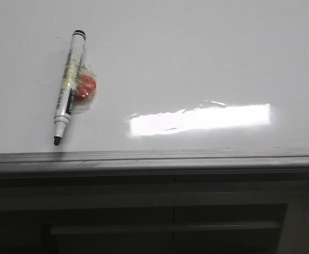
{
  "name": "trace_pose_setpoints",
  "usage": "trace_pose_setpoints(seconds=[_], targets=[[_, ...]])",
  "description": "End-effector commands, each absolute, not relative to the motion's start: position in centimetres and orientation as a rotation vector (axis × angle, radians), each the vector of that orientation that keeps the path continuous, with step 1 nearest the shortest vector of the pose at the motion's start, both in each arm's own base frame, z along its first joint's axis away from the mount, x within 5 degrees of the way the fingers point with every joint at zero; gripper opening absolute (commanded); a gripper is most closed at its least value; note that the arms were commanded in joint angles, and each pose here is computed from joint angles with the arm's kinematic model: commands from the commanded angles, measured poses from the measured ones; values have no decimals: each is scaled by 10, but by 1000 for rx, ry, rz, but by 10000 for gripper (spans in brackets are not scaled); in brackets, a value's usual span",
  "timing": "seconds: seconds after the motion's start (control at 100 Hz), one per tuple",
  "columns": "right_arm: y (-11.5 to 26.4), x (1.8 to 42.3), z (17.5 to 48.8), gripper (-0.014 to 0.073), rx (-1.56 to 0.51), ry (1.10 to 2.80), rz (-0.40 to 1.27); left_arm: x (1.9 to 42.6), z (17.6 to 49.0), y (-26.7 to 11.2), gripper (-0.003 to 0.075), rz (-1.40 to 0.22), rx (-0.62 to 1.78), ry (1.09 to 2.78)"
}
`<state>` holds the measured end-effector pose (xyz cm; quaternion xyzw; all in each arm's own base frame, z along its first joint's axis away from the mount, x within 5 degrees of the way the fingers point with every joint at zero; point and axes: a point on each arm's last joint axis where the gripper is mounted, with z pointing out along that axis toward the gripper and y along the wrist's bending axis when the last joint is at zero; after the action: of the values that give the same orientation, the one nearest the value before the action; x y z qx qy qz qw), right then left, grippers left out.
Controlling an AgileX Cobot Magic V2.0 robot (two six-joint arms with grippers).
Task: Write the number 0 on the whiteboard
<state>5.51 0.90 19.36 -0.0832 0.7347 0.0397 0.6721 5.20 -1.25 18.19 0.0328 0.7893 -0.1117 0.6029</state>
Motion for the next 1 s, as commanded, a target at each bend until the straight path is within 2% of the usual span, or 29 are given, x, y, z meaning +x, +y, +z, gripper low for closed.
trace_pose_setpoints(seconds=[0.0, 0.1, 0.26, 0.42, 0.48, 0.6, 0.67, 0.73, 0.78, 0.82, 0.86, 0.93, 0.99], targets=[[10, 54, 207, -59, -183, 1468, 91, 53, 181, -12, -20, -244, 79, 1733], [10, 53, 216, -59, -144, 1367, 134, 54, 189, -13, -20, -349, -4, 1648], [7, 52, 223, -59, 7, 1305, 273, 54, 200, -13, -20, -726, -354, 1522], [5, 51, 229, -59, 115, 1285, 374, 53, 201, -14, -20, -951, -558, 1487], [4, 48, 240, -59, 124, 1262, 392, 52, 204, -18, -20, -999, -555, 1514], [6, 36, 276, -18, 78, 1275, 411, 44, 219, -28, -19, -902, -278, 1629], [9, 31, 291, 57, 32, 1365, 411, 36, 239, -33, -18, -792, -37, 1650], [11, 29, 300, 158, 7, 1441, 413, 32, 259, -37, -2, -738, 93, 1647], [13, 31, 306, 247, -5, 1505, 415, 30, 280, -39, 45, -696, 195, 1639], [14, 34, 311, 326, -13, 1545, 415, 31, 293, -41, 108, -662, 262, 1641], [16, 39, 313, 367, -19, 1579, 409, 34, 306, -44, 179, -649, 314, 1660], [17, 47, 317, 398, -37, 1610, 388, 44, 324, -49, 286, -636, 385, 1724], [18, 55, 317, 393, -55, 1640, 363, 57, 334, -53, 311, -622, 446, 1814]])
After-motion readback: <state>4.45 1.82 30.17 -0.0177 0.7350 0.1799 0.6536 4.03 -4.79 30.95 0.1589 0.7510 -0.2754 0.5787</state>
